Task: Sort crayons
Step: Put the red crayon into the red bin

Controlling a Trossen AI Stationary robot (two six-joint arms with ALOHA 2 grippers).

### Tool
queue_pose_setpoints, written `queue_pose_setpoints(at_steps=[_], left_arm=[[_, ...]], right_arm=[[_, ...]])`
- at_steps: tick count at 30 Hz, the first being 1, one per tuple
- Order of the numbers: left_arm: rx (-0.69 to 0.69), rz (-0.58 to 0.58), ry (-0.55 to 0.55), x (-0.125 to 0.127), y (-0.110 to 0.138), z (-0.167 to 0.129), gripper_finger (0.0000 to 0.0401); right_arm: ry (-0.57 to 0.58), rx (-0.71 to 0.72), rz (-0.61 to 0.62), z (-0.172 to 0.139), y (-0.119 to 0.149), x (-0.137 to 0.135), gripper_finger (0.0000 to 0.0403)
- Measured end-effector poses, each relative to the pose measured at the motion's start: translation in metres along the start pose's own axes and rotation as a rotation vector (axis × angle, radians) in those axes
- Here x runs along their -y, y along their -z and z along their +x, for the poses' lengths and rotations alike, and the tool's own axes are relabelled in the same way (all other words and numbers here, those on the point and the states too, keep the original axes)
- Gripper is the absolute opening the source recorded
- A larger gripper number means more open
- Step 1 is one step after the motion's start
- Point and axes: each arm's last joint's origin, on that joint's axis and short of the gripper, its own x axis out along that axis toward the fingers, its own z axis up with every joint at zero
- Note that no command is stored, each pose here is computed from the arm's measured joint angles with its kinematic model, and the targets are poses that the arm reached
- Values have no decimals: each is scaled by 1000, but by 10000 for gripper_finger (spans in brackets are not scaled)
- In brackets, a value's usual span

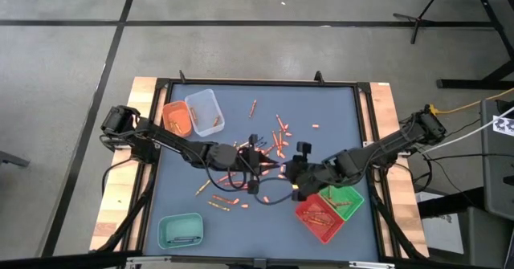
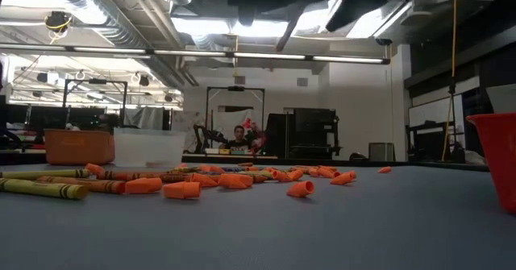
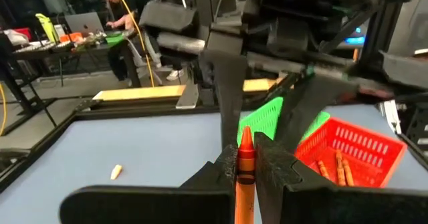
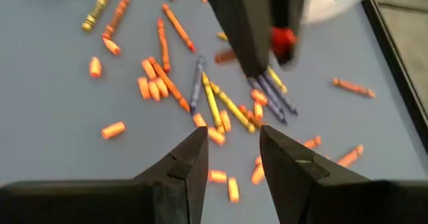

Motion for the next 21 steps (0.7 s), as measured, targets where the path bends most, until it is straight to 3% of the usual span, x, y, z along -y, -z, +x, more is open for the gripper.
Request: queue_pose_setpoints(at_steps=[17,21], left_arm=[[132,-36,23,8,-13,-3,15],[162,2,21,9,-16,-4,15]], right_arm=[[-45,170,-2,3,-21,5,133],[-49,190,8,3,-23,5,133]])
